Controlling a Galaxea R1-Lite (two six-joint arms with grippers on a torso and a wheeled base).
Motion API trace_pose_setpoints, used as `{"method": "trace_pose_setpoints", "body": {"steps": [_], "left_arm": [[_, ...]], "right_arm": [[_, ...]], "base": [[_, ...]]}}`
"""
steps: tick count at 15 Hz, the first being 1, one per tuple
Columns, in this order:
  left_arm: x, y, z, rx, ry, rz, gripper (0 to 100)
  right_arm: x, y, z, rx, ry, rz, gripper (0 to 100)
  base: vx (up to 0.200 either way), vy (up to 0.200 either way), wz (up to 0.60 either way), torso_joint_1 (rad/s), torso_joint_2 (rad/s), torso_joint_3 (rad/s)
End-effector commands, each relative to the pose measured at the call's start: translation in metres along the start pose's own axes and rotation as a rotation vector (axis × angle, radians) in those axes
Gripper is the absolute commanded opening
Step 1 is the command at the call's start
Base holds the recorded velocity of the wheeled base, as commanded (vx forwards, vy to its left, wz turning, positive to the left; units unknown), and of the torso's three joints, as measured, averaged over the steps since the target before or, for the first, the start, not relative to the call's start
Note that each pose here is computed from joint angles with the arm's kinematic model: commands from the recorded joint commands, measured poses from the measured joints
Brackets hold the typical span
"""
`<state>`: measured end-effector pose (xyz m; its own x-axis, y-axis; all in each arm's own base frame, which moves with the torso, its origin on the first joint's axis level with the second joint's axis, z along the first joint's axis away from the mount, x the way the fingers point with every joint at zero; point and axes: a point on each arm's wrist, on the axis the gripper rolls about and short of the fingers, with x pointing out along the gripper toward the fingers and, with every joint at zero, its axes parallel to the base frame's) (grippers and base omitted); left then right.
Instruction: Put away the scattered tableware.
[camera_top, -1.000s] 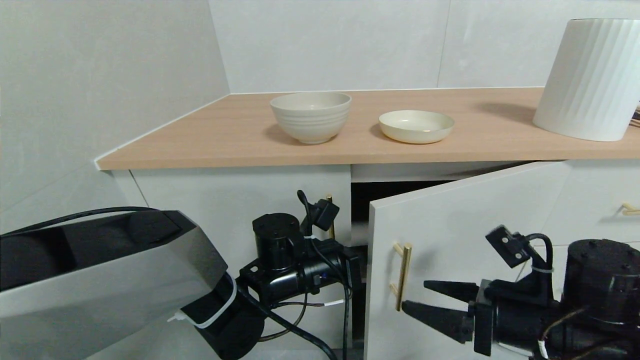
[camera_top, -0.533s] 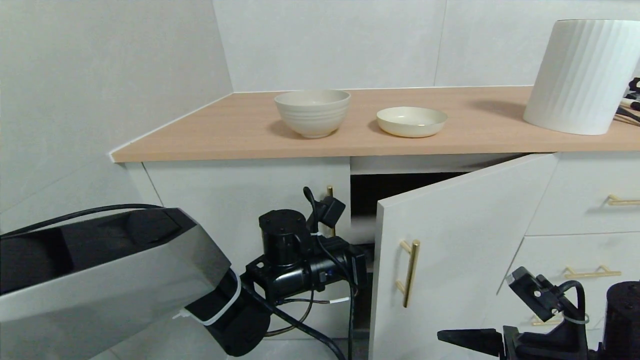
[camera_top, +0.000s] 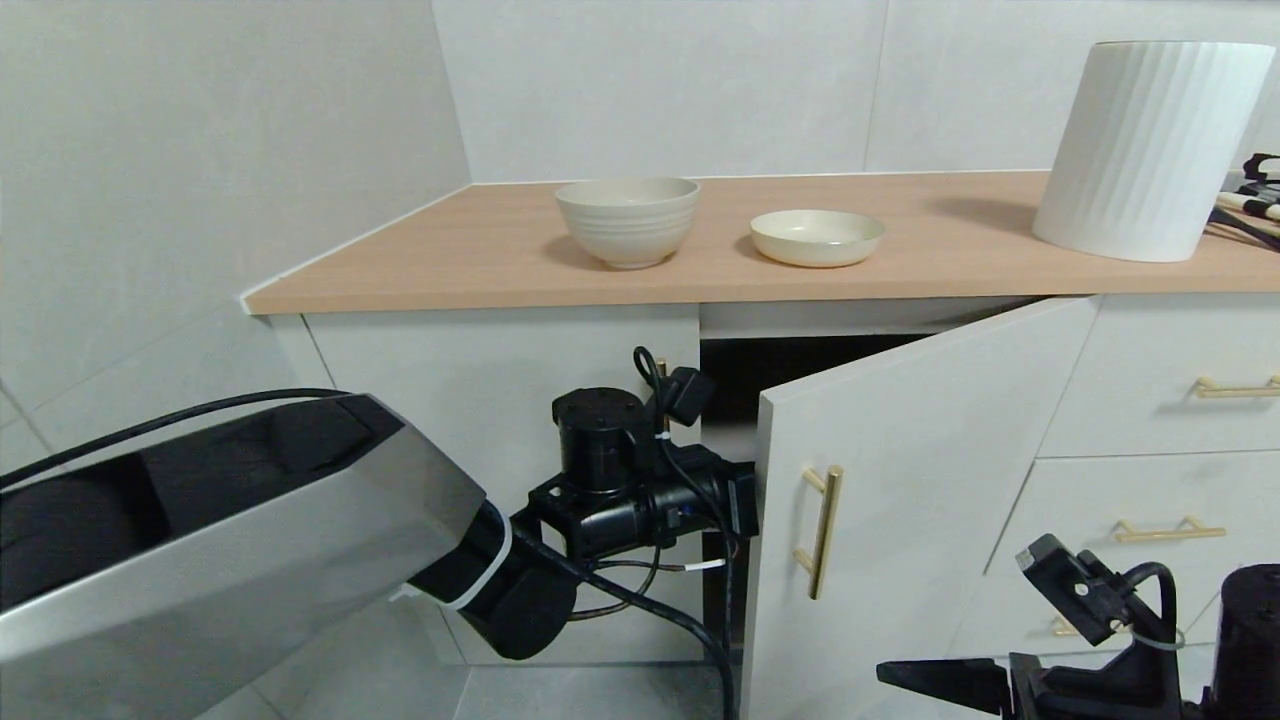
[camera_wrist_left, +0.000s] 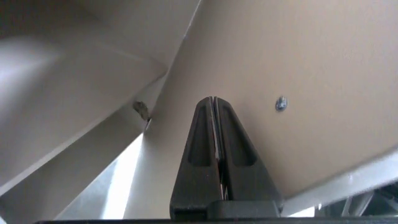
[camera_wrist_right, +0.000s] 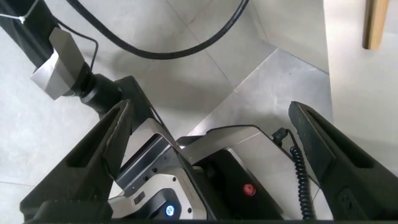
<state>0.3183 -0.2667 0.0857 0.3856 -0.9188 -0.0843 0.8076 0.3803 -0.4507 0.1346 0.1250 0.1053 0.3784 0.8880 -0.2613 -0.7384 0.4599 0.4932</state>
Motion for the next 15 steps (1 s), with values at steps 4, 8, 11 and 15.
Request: {"method": "trace_pose_setpoints", "body": {"steps": [4, 8, 11, 15], "left_arm": [[0.004, -0.002, 0.002, 0.002, 0.000, -0.005, 0], [0.011, -0.001, 0.009, -0.003, 0.008, -0.002, 0], [0.012, 0.000, 0.009, -0.006, 0.014, 0.001, 0], [0.015, -0.001, 0.010, -0.007, 0.016, 0.000, 0]], "right_arm": [[0.001, 0.002, -0.001, -0.003, 0.008, 0.011, 100], [0.001, 0.003, -0.002, -0.005, 0.009, 0.017, 100], [0.000, 0.004, -0.002, -0.006, 0.008, 0.018, 100], [0.000, 0.004, -0.002, -0.006, 0.008, 0.018, 100]], "base": [[-0.200, 0.000, 0.00, 0.007, 0.00, 0.000], [-0.050, 0.000, 0.00, 0.001, 0.00, 0.002], [0.000, 0.000, 0.00, 0.000, 0.00, 0.000], [-0.150, 0.000, 0.00, 0.002, 0.00, 0.001]]}}
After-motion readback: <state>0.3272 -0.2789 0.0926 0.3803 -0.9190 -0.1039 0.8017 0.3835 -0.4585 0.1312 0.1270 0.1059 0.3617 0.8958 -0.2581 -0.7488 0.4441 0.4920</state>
